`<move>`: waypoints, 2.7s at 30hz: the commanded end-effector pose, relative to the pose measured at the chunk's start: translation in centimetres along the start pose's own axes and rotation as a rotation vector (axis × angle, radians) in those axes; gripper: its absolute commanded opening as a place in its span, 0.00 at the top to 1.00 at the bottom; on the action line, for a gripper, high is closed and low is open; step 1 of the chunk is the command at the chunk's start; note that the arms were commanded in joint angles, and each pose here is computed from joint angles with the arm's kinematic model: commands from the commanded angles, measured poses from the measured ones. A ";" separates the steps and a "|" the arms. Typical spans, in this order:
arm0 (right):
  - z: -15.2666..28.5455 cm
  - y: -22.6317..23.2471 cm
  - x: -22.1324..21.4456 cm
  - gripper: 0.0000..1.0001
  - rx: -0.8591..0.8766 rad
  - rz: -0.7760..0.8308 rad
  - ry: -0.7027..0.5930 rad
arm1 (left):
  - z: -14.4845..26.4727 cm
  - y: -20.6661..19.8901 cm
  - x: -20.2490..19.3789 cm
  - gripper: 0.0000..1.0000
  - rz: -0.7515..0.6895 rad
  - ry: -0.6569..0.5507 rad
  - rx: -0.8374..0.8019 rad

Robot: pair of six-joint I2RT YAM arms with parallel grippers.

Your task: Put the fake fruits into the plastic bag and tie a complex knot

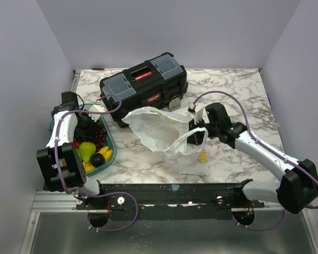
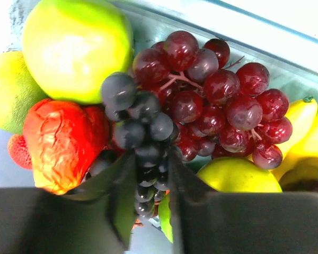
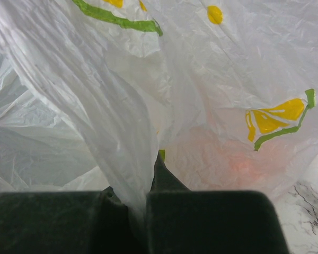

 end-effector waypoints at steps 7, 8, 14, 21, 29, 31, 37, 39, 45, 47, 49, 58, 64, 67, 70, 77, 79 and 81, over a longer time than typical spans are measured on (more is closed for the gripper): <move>-0.2 -0.3 -0.2 0.99 0.004 0.016 0.002 | 7.3 0.4 3.4 1.00 0.003 -0.140 0.083; -0.3 -0.3 -0.2 0.99 0.005 0.015 0.004 | 8.2 0.5 3.9 1.00 0.007 -0.154 0.100; -0.4 -0.1 -0.3 0.99 0.022 0.007 0.003 | 14.2 -0.6 7.7 1.00 0.032 -0.323 0.111; -0.7 -0.1 -0.1 0.99 0.031 0.004 0.004 | 22.5 -6.4 14.5 1.00 -0.037 -0.650 0.034; -1.0 0.0 0.2 0.99 0.042 0.000 0.007 | 27.3 -15.6 21.2 1.00 -0.268 -0.915 -0.162; -1.0 0.1 0.3 0.99 0.048 0.002 0.006 | 27.7 -17.1 22.7 1.00 -0.292 -0.971 -0.221; -1.0 0.5 0.6 0.99 0.072 0.011 0.003 | 24.0 -20.7 26.2 1.00 -0.395 -0.995 -0.396; -1.0 0.6 0.7 0.99 0.074 0.013 -0.002 | 22.1 -21.4 26.9 1.00 -0.429 -0.985 -0.412; -0.6 1.2 0.9 0.99 0.098 0.018 -0.010 | 15.9 -19.4 28.2 1.00 -0.501 -0.928 -0.270; -0.4 1.5 0.8 0.99 0.116 0.024 -0.008 | 14.0 -18.6 28.2 1.00 -0.560 -0.898 -0.205; -0.3 1.7 0.8 0.99 0.133 0.035 -0.010 | 12.2 -18.4 27.7 1.00 -0.623 -0.879 -0.171; -0.7 2.3 0.8 0.99 0.182 0.028 -0.004 | 6.9 -20.6 28.3 1.00 -0.885 -0.880 -0.059; -0.8 2.3 0.8 0.99 0.188 0.023 -0.003 | 3.5 -21.2 30.9 1.00 -0.975 -0.907 0.031; -0.8 2.4 0.9 0.99 0.188 0.013 -0.002 | 1.4 -22.4 30.7 1.00 -1.085 -0.928 0.058; -0.8 2.3 0.9 0.99 0.180 0.015 -0.008 | -1.4 -23.1 29.5 1.00 -1.183 -0.884 0.064; -1.0 2.0 0.5 0.99 0.171 0.004 -0.002 | -3.6 -21.9 30.2 0.67 -1.065 -0.783 0.047; -1.0 1.9 0.6 0.99 0.162 0.005 -0.007 | -2.6 -22.2 30.3 0.54 -1.037 -0.800 0.020; -1.0 1.7 0.5 0.99 0.149 0.008 -0.009 | -1.0 -22.4 30.6 0.44 -0.996 -0.823 -0.005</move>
Point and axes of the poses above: each gripper's point midway between its finger pads, its own z axis back along the fingers, its own y axis along the line the jaws close on, x = y × z, the point moved 2 cm from there along z, back along the fingers, and after that the axes turned 9 degrees about -z, right-handed, at the moved point
